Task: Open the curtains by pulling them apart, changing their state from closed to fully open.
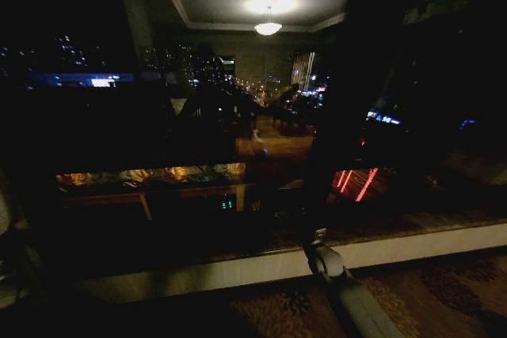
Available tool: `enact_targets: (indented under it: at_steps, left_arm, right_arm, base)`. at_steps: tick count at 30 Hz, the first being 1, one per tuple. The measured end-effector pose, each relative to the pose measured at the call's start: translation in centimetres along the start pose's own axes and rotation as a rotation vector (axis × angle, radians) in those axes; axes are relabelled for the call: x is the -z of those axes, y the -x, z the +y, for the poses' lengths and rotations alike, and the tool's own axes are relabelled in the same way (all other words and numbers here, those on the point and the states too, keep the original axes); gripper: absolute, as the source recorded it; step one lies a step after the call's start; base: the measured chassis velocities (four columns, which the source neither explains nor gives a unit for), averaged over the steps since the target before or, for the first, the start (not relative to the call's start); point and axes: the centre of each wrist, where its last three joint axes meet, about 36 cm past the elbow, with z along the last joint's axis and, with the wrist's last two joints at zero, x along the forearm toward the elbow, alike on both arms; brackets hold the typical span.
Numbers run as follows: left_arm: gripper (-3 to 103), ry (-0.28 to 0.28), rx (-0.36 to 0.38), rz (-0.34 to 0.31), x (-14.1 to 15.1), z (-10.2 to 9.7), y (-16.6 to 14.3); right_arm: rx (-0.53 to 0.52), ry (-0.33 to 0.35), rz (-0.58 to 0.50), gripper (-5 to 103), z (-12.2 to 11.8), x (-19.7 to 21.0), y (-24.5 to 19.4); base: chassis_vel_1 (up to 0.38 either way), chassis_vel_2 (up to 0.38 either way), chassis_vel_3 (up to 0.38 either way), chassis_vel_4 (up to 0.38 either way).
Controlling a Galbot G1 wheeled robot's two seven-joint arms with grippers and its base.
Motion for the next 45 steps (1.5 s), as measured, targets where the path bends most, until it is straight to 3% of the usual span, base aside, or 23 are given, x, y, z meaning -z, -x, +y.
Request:
enact_targets:
  at_steps: [1, 2, 4, 5, 6, 11, 13, 14, 15, 18, 22, 23, 24, 25, 29, 30, 34, 35, 37, 40, 42, 45]
  left_arm:
    - [12, 0.001, -0.002, -0.002, 0.0, -0.2, -0.5]
    - [23, 0.004, -0.013, -0.011, -0.2, -1.0, -2.7]
    - [23, 0.004, -0.018, -0.013, -0.2, -1.4, -3.3]
    - [33, -0.005, -0.036, -0.015, -0.1, -2.6, -5.7]
    - [33, -0.011, -0.043, -0.015, -0.1, -3.1, -6.8]
    - [55, -0.035, -0.07, -0.047, 1.0, -4.9, -11.7]
    - [55, -0.042, -0.08, -0.061, 1.4, -5.3, -12.7]
    - [66, -0.054, -0.098, -0.084, 2.2, -5.7, -13.9]
    - [66, -0.061, -0.112, -0.102, 2.8, -6.0, -14.6]
    - [82, -0.087, -0.179, -0.161, 4.8, -6.9, -17.2]
    - [93, -0.119, -0.238, -0.181, 6.2, -8.0, -19.3]
    - [97, -0.148, -0.287, -0.185, 6.8, -8.6, -20.5]
    - [97, -0.148, -0.287, -0.185, 6.8, -8.6, -20.5]
    - [99, -0.178, -0.332, -0.184, 7.1, -8.9, -21.1]
    - [100, -0.365, -0.587, -0.16, 6.7, -9.7, -22.1]
    - [100, -0.365, -0.587, -0.16, 6.7, -9.7, -22.1]
    - [100, -0.514, -0.7, -0.054, 6.3, -11.0, -22.9]
    - [100, -0.514, -0.7, -0.054, 6.3, -11.0, -22.9]
    - [100, -0.578, -0.736, 0.03, 7.2, -11.8, -23.5]
    - [100, -0.595, -0.771, 0.051, 7.8, -11.8, -23.2]
    - [100, -0.594, -0.791, 0.031, 8.1, -11.2, -22.1]
    - [100, -0.583, -0.764, 0.02, 7.8, -10.7, -21.1]
  right_arm:
    - [0.0, 0.0, 0.0, 100, 0.0, 0.0, 0.0]
    - [0.0, 0.0, 0.0, 100, 0.0, 0.0, 0.0]
    - [0.0, 0.0, 0.0, 100, 0.0, 0.0, 0.0]
    - [0.0, 0.0, 0.0, 100, 0.0, 0.0, 0.0]
    - [0.0, 0.0, 0.0, 100, 0.0, 0.0, 0.0]
    - [0.0, 0.0, 0.0, 100, 0.0, 0.0, 0.0]
    - [0.0, 0.0, 0.0, 100, 0.0, 0.0, 0.0]
    - [0.0, 0.0, 0.0, 100, 0.0, 0.0, 0.0]
    - [0.0, 0.0, 0.0, 100, 0.0, 0.0, 0.0]
    - [0.0, 0.0, 0.0, 100, 0.0, 0.0, 0.0]
    - [0.0, 0.0, 0.0, 100, 0.0, 0.0, 0.0]
    - [0.0, 0.0, 0.0, 100, 0.0, 0.0, 0.0]
    - [0.0, 0.0, 0.0, 100, 0.0, 0.0, 0.0]
    - [0.0, 0.0, 0.0, 100, 0.0, 0.0, 0.0]
    - [0.0, 0.0, 0.0, 100, 0.0, 0.0, 0.0]
    - [0.0, 0.0, 0.0, 100, 0.0, 0.0, 0.0]
    - [0.0, 0.0, 0.0, 100, 0.0, 0.0, 0.0]
    - [0.0, 0.0, 0.0, 100, 0.0, 0.0, 0.0]
    - [0.0, 0.0, 0.0, 100, 0.0, 0.0, 0.0]
    - [0.0, 0.0, 0.0, 100, 0.0, 0.0, 0.0]
    - [0.0, 0.0, 0.0, 100, 0.0, 0.0, 0.0]
    - [0.0, 0.0, 0.0, 100, 0.0, 0.0, 0.0]
  base:
    - [0.0, 0.0, 0.0, 0.0]
    - [0.0, 0.0, 0.0, 0.0]
    - [0.0, 0.0, 0.0, 0.0]
    - [0.0, 0.0, 0.0, 0.0]
    - [0.0, 0.0, 0.0, 0.0]
    - [0.0, 0.0, 0.0, 0.0]
    - [0.0, 0.0, 0.0, 0.0]
    - [0.0, 0.0, 0.0, 0.0]
    - [0.0, 0.0, 0.0, 0.0]
    - [0.0, 0.0, 0.0, 0.0]
    - [0.0, 0.0, 0.0, 0.0]
    - [0.0, 0.0, 0.0, 0.0]
    - [0.0, 0.0, 0.0, 0.0]
    - [0.0, 0.0, 0.0, 0.0]
    - [0.0, 0.0, 0.0, 0.0]
    - [0.0, 0.0, 0.0, 0.0]
    - [0.0, 0.0, 0.0, 0.0]
    - [0.0, 0.0, 0.0, 0.0]
    - [0.0, 0.0, 0.0, 0.0]
    - [0.0, 0.0, 0.0, 0.0]
    - [0.0, 0.0, 0.0, 0.0]
    - [0.0, 0.0, 0.0, 0.0]
